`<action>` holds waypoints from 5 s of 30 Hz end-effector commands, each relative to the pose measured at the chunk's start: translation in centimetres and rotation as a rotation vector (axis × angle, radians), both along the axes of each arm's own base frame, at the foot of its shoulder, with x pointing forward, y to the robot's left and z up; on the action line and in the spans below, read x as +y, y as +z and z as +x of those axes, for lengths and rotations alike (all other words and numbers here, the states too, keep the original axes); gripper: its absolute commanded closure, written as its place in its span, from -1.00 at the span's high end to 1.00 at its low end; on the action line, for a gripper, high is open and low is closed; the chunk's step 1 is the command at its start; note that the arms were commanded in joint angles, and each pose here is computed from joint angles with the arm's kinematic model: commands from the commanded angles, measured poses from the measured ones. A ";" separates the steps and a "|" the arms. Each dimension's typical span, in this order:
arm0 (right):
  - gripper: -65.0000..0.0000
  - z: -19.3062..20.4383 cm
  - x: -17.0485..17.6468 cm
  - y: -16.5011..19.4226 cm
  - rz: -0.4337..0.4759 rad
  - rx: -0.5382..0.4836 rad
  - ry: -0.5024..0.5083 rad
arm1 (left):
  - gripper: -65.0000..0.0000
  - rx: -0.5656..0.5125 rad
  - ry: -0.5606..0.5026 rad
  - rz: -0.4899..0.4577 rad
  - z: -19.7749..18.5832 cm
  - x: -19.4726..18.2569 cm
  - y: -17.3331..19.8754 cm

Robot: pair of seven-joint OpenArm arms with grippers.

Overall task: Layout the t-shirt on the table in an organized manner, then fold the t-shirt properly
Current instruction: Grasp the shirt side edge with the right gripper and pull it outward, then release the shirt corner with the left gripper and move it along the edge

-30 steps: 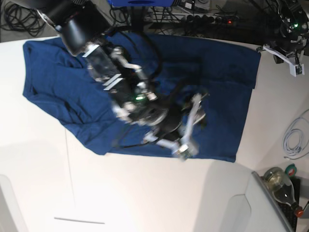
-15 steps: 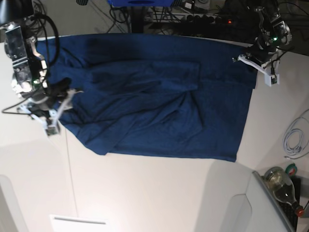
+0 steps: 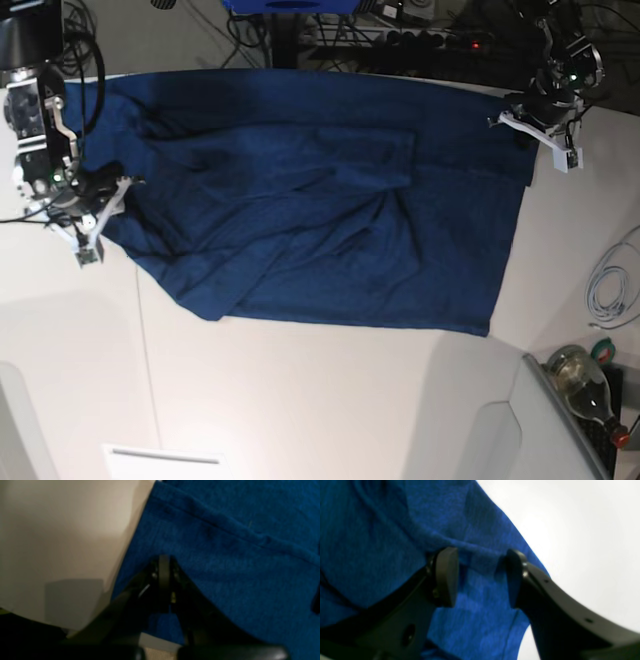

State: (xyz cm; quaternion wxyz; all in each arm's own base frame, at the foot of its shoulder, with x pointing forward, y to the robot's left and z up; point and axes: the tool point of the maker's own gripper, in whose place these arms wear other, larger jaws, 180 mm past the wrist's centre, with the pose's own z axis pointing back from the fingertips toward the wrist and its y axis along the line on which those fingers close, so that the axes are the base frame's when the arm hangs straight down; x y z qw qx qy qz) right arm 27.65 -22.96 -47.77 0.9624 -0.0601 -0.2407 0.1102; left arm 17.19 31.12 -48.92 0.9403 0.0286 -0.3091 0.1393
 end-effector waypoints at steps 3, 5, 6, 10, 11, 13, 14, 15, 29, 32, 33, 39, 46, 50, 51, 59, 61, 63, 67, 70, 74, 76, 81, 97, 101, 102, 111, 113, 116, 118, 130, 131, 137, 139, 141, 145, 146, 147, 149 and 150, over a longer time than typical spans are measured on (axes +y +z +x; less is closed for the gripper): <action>-0.78 1.5 -0.7 0.9 -0.012 -0.029 0.019 | -1.00 0.075 0.009 0.017 -1.5 1.0 -1.0; -1.00 1.8 -0.6 1.1 -0.010 -0.030 0.031 | -1.00 0.081 0.013 0.014 -1.8 1.0 -1.2; -1.00 1.9 -0.8 1.2 -0.014 -0.031 0.034 | -1.00 0.084 0.013 0.012 -1.8 1.0 -1.2; -0.98 2.5 -1.0 1.6 -0.020 -0.044 0.035 | -1.00 0.085 0.014 0.011 -1.9 1.0 -1.3; -0.98 2.9 -1.2 1.9 -0.024 -0.052 0.035 | -1.00 0.084 0.013 0.012 -1.8 1.0 -1.2; -0.98 3.0 -2.5 2.1 -0.050 -0.047 0.030 | -1.00 0.080 0.012 0.015 -1.7 1.0 -1.1; -0.98 3.4 -2.9 2.3 -0.055 -0.052 0.027 | -1.00 0.080 0.012 0.015 -1.7 1.0 -1.1; -0.98 3.7 -3.2 2.6 -0.061 -0.057 0.025 | -1.00 0.080 0.012 0.015 -1.7 1.0 -1.1; -0.95 6.6 -8.6 3.1 -0.071 -0.042 -0.133 | -1.00 0.042 -0.003 0.042 -0.9 1.1 0.4; -0.87 7.0 -7.5 4.2 -0.039 -0.097 -0.139 | -1.00 0.005 -0.019 0.069 -0.3 1.3 2.0; -0.76 7.6 -7.0 4.8 -0.029 -0.122 -0.133 | -1.00 -0.011 -0.025 0.078 0.2 1.3 2.6; -0.17 9.7 -2.6 4.7 0.072 -0.111 0.009 | -1.00 -0.037 -0.029 0.085 1.0 1.2 3.3; -0.31 10.6 0.3 2.4 0.144 -0.022 0.053 | -1.00 -0.032 -0.033 0.091 1.0 1.2 3.2; -0.30 10.0 2.3 1.4 0.136 0.017 0.117 | -1.00 -0.031 -0.032 0.094 0.9 1.3 3.3; -0.30 10.0 2.9 1.3 0.146 0.017 0.121 | -1.00 -0.030 -0.032 0.093 0.9 1.3 3.2; -0.42 9.4 3.4 0.3 0.158 0.045 0.112 | -1.00 0.029 -0.010 0.058 -0.7 1.4 1.0; -0.73 9.5 3.3 0.3 0.156 0.043 0.111 | -1.00 0.043 -0.006 0.051 -1.1 1.4 0.5; -0.95 9.7 3.1 0.5 0.153 0.039 0.110 | -1.00 0.051 -0.006 0.055 -1.2 1.7 0.5; -1.00 10.1 3.1 1.0 0.147 0.027 0.114 | -1.00 0.061 0.000 0.050 -1.2 2.1 0.1; -1.00 10.7 2.2 1.7 0.132 0.012 0.110 | -1.00 0.066 0.001 0.054 -1.1 2.5 0.0; -1.00 11.8 1.5 2.6 0.121 -0.007 0.103 | -1.00 0.066 0.001 0.054 -1.1 2.5 0.0; -1.00 12.2 1.4 2.9 0.117 -0.016 0.104 | -1.00 0.060 0.000 0.055 -0.8 2.5 0.1; -1.00 13.0 1.2 3.6 0.111 -0.037 0.109 | -1.00 0.056 0.000 0.054 -0.7 2.4 0.2; -0.35 14.3 -1.5 2.3 0.063 -0.170 0.002 | -1.00 0.056 0.003 0.050 -0.8 2.5 0.2; -0.39 14.9 -2.2 2.8 -0.015 -0.204 0.041 | -1.00 0.024 -0.009 0.069 0.0 2.5 1.4; -0.43 15.0 -2.4 3.0 -0.019 -0.214 0.036 | -1.00 0.015 -0.014 0.075 0.2 2.5 1.7; -0.51 13.5 -3.9 5.6 0.012 -0.265 -0.037 | -1.00 -0.020 -0.040 0.071 1.5 1.9 6.1; -0.38 13.5 -2.3 5.0 0.049 -0.249 -0.014 | -1.00 -0.044 -0.030 0.087 1.9 2.4 7.7; -0.14 14.2 -0.5 4.7 0.094 -0.240 0.011 | -1.00 -0.077 -0.032 0.109 3.2 2.6 9.3; 0.00 14.8 0.7 4.2 0.129 -0.219 0.007 | -1.00 -0.107 -0.012 0.118 4.3 3.3 10.1; 0.07 14.9 1.1 1.3 0.188 -0.114 -0.040 | -1.00 -0.092 0.037 0.148 8.0 9.8 10.6; 0.07 14.7 1.1 1.1 0.186 -0.097 -0.042 | -1.00 -0.089 0.044 0.147 8.2 10.3 10.6; 0.07 14.5 1.1 1.5 0.218 -0.097 -0.063 | -1.00 -0.044 -0.066 0.154 11.0 9.0 9.8; 0.07 14.1 1.1 1.2 0.220 -0.088 -0.065 | -1.00 -0.038 -0.096 0.140 12.1 8.0 9.3; 0.07 13.5 1.2 0.6 0.222 -0.073 -0.067 | -1.00 -0.041 -0.116 0.128 13.3 7.2 9.2; -0.03 12.4 1.5 -0.8 0.232 -0.033 -0.076 | -1.00 -0.027 -0.138 0.149 15.8 6.8 9.2; -0.17 12.3 1.5 -0.8 0.232 -0.030 -0.077 | -1.00 -0.009 -0.145 0.173 16.4 6.9 9.1; -0.39 12.3 1.5 -0.8 0.232 -0.027 -0.077 | -1.00 0.009 -0.151 0.194 17.0 6.9 9.0; -0.87 12.2 1.5 -0.9 0.232 -0.022 -0.077 | -1.00 0.034 -0.158 0.207 18.5 6.2 8.6; -1.00 12.2 1.5 -0.9 0.232 -0.021 -0.078 | -1.00 0.040 -0.159 0.211 19.1 6.0 8.6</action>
